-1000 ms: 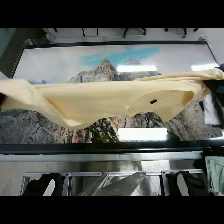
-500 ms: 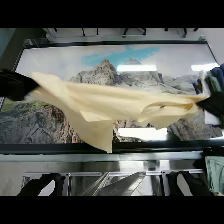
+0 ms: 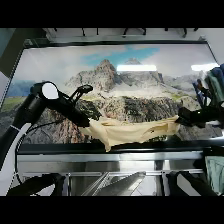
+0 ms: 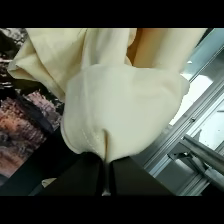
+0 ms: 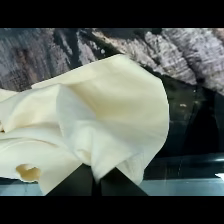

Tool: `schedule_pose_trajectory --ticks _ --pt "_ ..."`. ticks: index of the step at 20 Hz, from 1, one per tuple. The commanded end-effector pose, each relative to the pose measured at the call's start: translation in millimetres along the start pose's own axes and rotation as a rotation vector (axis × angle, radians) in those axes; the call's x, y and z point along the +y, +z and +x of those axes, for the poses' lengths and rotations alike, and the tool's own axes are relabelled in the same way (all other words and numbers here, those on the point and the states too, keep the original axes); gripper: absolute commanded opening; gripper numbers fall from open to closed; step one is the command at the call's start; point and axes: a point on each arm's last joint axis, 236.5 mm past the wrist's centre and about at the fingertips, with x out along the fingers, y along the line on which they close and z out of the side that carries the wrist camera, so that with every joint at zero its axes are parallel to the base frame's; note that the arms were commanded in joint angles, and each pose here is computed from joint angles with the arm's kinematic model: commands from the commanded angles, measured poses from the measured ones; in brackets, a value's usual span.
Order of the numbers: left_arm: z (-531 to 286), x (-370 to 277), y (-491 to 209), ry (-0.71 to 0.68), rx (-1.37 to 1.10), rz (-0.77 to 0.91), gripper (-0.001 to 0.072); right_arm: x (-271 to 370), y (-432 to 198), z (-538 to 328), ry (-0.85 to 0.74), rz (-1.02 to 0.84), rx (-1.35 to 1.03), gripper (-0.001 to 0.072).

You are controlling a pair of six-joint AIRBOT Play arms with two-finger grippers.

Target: Fold the shirts.

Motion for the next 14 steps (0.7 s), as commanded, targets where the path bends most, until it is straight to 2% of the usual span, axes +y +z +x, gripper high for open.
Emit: schedule_pose_trajectory --ticks 1,4,5,6,7,14 --pt "28.8 4.0 -11.9 -0.001 0.047 -0.007 0.0014 -9.3 18.3 22.9 -0.007 -0.007 -0.015 0.0023" --pt "27.8 2.6 -14.0 -0.006 0.055 -0.006 0.0015 -10.0 12.0 24.9 -0.007 -0.004 0.019 0.0023" --pt "27.5 1.8 -16.8 -0.011 0.066 -0.008 0.0216 -9.4 8.5 24.1 -0.005 -0.005 0.031 0.0023" --pt "27.2 2.4 -17.4 -0.010 0.068 -0.038 0.0539 -9.1 6.0 23.1 -0.005 -0.009 0.038 0.0023" --pt "26.1 3.6 -17.6 -0.013 0.065 -0.077 0.0618 -8.0 4.7 21.9 -0.003 -0.016 0.039 0.0023" --pt "23.1 -5.2 -19.7 -0.111 0.051 -0.102 0.0618 6.3 5.2 15.8 0.049 -0.024 0.017 0.0023"
